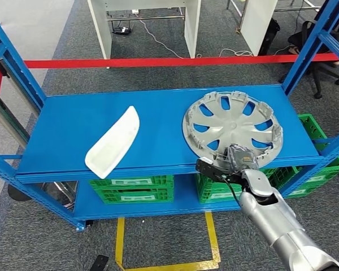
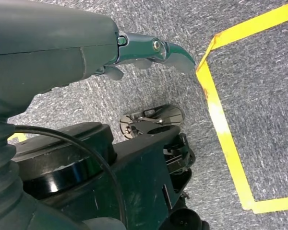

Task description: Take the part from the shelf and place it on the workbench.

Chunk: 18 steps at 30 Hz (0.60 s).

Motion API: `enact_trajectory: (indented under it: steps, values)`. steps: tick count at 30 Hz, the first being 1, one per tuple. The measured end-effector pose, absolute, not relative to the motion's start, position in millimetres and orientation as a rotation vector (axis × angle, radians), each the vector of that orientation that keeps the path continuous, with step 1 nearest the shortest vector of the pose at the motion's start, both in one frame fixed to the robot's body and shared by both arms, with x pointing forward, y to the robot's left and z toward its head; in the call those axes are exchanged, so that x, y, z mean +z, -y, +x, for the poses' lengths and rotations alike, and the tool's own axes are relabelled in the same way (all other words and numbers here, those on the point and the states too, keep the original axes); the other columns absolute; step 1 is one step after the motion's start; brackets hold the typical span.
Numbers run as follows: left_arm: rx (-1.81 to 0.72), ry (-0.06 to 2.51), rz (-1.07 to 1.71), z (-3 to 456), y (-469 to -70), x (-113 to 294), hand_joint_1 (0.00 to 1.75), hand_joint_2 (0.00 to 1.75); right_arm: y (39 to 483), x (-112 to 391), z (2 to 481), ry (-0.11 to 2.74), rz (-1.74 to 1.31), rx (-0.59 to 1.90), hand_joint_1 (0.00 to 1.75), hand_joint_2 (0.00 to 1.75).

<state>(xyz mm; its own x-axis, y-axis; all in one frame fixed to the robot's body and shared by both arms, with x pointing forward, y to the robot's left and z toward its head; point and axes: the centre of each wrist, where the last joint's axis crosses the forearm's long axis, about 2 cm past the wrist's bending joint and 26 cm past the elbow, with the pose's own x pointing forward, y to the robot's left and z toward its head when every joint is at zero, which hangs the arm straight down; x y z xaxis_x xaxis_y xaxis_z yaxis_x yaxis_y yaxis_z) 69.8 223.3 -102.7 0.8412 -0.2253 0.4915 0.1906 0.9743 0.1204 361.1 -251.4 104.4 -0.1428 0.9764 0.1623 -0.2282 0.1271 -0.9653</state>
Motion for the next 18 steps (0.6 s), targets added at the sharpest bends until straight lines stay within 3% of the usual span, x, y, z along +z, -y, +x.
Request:
enact_trajectory:
  steps: [11,18]
  values:
    - [-0.207,0.529,0.069,69.1,-224.0,-102.9,0.00,1.75,241.9,108.8,354.6,1.281,-0.853,1.316,1.75,1.75]
    - [-0.146,0.541,0.062,65.7,-225.6,-103.7,0.00,1.75,222.5,119.3,326.2,1.470,-0.900,1.272,1.75,1.75]
